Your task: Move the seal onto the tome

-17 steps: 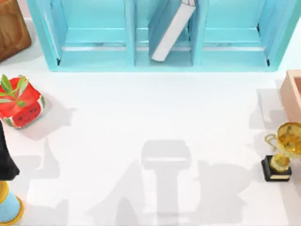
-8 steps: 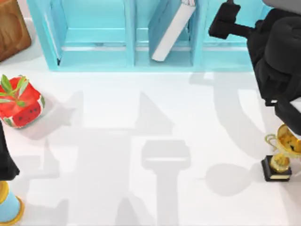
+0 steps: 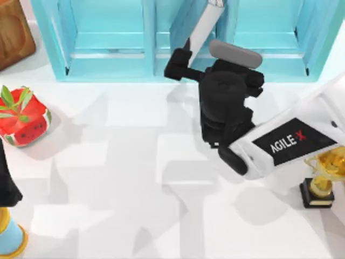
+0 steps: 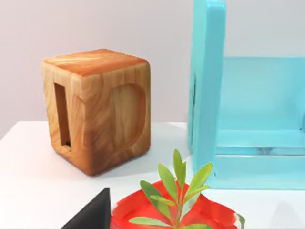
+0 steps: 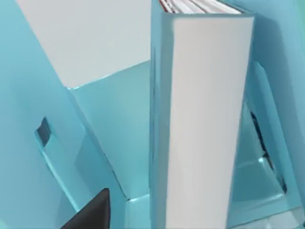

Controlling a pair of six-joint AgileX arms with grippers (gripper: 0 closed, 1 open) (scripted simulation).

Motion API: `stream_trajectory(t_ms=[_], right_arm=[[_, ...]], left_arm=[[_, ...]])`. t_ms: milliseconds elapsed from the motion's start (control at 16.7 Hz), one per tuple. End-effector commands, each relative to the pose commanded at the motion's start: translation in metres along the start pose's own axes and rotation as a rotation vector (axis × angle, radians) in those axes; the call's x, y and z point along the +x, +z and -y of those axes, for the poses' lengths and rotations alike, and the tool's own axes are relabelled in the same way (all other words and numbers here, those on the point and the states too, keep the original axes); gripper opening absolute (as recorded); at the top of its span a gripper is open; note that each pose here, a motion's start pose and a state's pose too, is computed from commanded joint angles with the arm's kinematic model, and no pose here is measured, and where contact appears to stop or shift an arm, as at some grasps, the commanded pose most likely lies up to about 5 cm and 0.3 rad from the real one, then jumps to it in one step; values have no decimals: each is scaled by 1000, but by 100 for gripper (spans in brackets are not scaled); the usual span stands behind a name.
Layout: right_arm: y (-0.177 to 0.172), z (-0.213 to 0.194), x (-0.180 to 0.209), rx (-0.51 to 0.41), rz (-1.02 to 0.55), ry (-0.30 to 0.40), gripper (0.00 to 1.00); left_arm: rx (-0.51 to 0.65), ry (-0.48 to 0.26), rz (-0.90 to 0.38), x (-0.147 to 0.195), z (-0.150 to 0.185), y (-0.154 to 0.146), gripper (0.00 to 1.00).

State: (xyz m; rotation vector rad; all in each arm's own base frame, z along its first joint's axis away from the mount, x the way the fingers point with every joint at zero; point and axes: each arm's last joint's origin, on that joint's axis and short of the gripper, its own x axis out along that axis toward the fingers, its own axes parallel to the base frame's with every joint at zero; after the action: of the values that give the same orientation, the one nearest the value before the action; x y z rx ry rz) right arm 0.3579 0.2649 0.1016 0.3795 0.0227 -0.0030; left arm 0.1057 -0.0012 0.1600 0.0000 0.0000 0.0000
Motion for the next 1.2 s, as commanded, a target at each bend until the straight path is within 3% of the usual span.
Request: stream_trajectory(t_ms=[240, 660, 1200], right_arm=[[-34, -6, -1, 19, -1, -1, 100], [-34, -4, 3, 18, -2, -4, 100], [-37, -8, 79, 20, -1, -1, 100]], left_arm=[[0, 0, 0, 0, 0, 0, 100], [0, 0, 0, 0, 0, 0, 100], [0, 0, 0, 0, 0, 0, 100]])
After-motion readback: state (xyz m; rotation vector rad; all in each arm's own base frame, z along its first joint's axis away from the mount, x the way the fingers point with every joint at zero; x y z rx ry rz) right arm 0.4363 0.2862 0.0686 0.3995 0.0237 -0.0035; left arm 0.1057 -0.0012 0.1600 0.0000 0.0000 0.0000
